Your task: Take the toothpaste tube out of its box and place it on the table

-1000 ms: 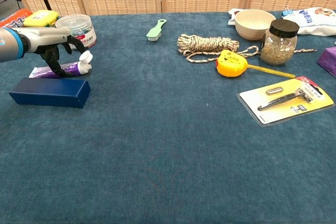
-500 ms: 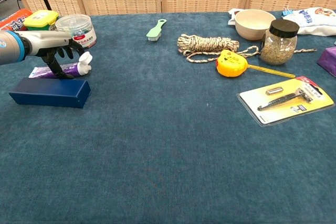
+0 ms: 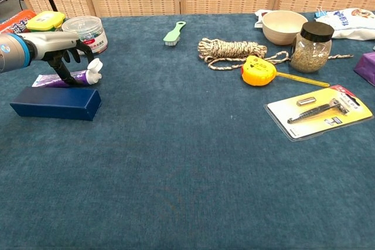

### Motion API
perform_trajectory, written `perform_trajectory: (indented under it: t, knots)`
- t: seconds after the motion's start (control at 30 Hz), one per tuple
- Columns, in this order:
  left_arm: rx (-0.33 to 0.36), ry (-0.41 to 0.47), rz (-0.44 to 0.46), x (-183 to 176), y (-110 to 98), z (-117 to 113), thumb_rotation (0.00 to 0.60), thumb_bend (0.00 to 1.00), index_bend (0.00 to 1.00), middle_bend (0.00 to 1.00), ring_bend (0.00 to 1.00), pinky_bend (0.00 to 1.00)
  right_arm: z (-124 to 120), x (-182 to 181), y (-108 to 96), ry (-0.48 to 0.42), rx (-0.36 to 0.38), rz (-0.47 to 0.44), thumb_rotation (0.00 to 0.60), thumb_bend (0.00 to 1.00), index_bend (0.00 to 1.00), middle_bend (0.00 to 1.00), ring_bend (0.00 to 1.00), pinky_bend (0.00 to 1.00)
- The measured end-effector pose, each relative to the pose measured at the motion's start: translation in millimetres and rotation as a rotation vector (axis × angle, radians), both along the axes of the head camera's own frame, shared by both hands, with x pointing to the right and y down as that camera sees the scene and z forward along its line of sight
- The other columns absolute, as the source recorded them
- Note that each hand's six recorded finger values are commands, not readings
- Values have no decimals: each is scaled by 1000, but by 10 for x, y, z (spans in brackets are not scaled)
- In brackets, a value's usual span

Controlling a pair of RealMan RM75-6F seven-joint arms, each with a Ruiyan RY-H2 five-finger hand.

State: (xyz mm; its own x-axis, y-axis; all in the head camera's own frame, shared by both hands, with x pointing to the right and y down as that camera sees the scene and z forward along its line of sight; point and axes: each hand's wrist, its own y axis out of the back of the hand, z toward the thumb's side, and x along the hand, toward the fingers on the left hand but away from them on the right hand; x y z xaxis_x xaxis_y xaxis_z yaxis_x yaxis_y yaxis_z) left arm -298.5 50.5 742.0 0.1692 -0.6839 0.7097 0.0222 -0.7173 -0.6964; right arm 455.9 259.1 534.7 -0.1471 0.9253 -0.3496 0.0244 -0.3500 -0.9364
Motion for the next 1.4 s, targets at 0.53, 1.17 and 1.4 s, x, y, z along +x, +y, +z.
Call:
perform_trajectory:
  t: [0.53,1.17,1.4]
  knots:
    - [-4,-15,8,-16,50,8,600,321,384,260,293,301,-3,27,3,-2,3,13,600,368,15,0,28,135]
    - [-17,-33,13,-44,154,52,600,517,494,375,416,410,-15,51,16,-18,6,36,600,368,14,0,28,135]
    - [-8,-10,11,-3,165,0,600,704,564,442,481,479,-28,58,12,-25,12,40,600,368,14,0,28,135]
